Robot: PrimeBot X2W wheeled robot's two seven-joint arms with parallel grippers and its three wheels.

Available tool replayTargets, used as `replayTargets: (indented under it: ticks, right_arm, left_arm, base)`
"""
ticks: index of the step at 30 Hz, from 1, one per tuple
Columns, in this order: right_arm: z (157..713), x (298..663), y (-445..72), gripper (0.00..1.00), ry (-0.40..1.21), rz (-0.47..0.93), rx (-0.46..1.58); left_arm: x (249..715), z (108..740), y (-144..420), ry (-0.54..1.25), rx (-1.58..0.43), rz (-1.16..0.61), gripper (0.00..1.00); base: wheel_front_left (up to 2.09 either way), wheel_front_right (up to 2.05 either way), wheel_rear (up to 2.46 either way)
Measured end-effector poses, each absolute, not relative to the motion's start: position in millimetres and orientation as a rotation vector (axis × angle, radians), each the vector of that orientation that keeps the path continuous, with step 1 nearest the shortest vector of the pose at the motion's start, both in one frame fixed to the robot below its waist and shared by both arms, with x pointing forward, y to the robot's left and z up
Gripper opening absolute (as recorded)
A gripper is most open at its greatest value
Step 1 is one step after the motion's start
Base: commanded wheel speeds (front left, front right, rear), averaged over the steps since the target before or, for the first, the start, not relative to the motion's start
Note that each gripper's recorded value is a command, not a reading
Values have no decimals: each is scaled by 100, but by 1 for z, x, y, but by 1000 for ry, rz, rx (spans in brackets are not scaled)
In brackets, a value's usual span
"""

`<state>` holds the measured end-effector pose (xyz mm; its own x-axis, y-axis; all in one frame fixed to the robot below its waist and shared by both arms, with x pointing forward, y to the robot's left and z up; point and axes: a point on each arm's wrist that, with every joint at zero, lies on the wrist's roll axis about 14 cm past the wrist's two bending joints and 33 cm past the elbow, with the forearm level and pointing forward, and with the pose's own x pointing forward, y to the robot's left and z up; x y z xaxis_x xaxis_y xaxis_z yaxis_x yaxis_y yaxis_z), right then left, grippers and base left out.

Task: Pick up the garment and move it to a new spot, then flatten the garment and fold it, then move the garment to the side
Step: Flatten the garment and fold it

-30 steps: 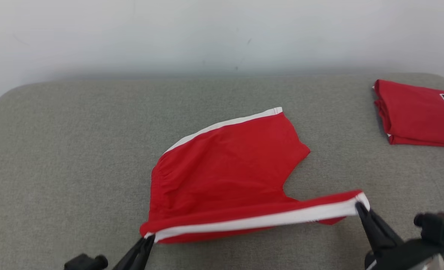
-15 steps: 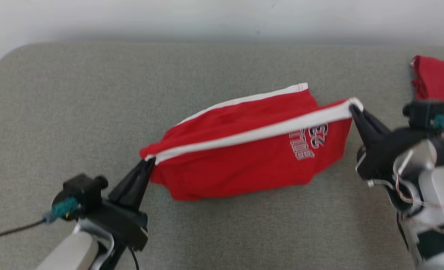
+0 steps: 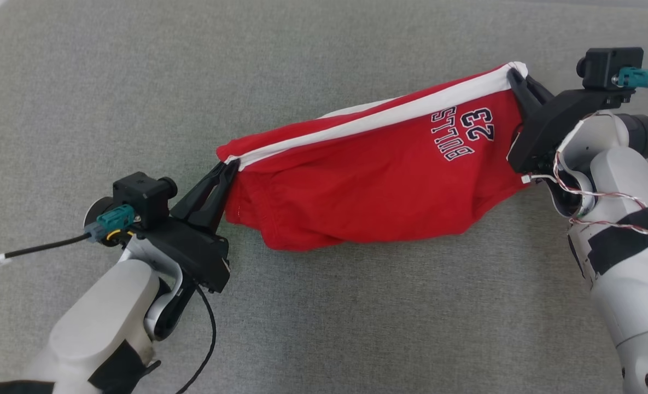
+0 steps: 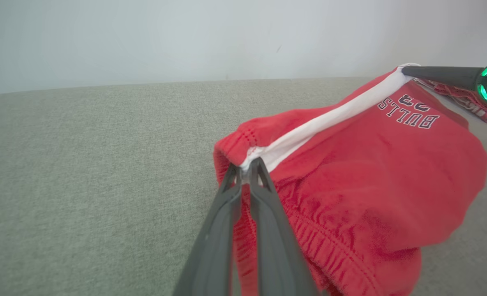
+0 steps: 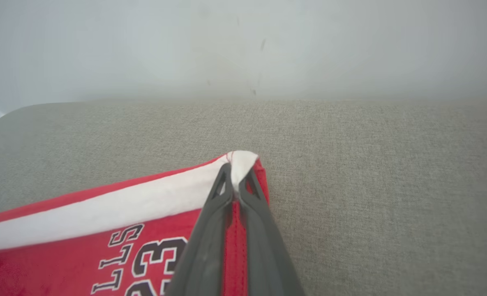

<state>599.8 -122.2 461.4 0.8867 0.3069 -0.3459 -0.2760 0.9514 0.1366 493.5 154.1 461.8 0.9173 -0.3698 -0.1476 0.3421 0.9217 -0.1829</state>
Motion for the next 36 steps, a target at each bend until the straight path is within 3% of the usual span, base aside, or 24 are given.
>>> replayTargets:
  ticks: [7,8,9,10,11,21,30,36]
  right_arm:
    - [435,610,-113,0,416,304,79]
    - [435,610,-112,20,412,306,80]
    - [436,610,-112,76,406,304,82]
    - [438,609,-112,100,400,304,83]
    - [439,608,-113,100,397,301,84]
    - [456,580,-132,100,322,287,82]
    - [450,539,-154,100,349,247,100]
    - [447,535,-147,100,360,246,117]
  left_arm:
    - [497,444,153,235,-141,-375,0]
    - [496,442,153,241,-141,-375,0]
    - [495,441,154,244,-142,-374,16]
    - [494,441,155,247,-136,-373,76]
    - [494,441,157,246,-130,-370,100]
    - [480,503,180,16,-136,-231,100]
    - [428,540,204,-135,-116,-75,100]
    - [385,529,218,-120,-115,33,100]
  base:
    - [0,0,0]
    - [0,0,0]
    - [0,0,0]
    - [0,0,0]
    - [0,0,0]
    - [0,0,0]
    - [0,0,0]
    - [0,0,0]
